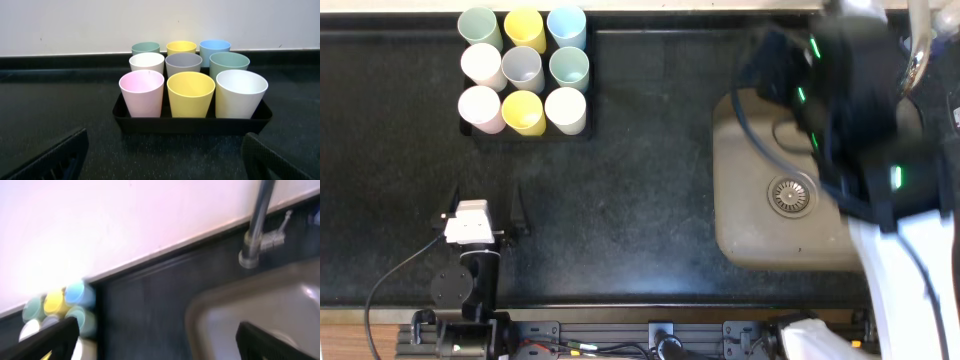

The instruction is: Store Cups

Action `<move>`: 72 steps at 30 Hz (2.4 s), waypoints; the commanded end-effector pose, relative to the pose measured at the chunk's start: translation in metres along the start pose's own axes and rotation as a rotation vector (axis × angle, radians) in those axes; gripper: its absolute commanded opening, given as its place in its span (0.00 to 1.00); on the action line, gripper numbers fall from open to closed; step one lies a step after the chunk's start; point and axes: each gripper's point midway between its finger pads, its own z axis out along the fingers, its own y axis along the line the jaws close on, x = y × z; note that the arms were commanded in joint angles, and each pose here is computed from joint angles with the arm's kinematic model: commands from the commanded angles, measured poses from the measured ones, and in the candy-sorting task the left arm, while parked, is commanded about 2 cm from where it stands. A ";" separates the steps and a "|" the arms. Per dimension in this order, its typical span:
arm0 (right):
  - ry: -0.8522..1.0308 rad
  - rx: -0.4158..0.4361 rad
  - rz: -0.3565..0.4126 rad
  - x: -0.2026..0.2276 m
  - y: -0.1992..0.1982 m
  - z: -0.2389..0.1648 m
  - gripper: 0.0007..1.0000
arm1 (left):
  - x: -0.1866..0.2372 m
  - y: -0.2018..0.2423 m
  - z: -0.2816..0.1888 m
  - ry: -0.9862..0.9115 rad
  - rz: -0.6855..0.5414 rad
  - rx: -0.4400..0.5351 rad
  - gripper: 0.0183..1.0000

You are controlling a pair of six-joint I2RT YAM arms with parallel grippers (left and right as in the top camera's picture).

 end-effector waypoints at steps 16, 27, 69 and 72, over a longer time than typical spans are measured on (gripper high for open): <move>-0.084 0.015 -0.048 0.155 -0.122 -0.059 1.00 | -0.001 -0.002 -0.001 -0.006 0.015 0.008 1.00; 0.072 0.093 -0.062 0.197 -0.144 -0.066 1.00 | -0.001 -0.002 -0.001 -0.006 0.015 0.008 1.00; -0.523 -0.064 -0.588 0.120 -0.098 -0.032 1.00 | -0.001 -0.002 -0.001 -0.006 0.015 0.008 1.00; -0.547 -0.081 -0.636 0.127 -0.098 -0.031 1.00 | -0.001 -0.002 -0.001 -0.006 0.015 0.008 1.00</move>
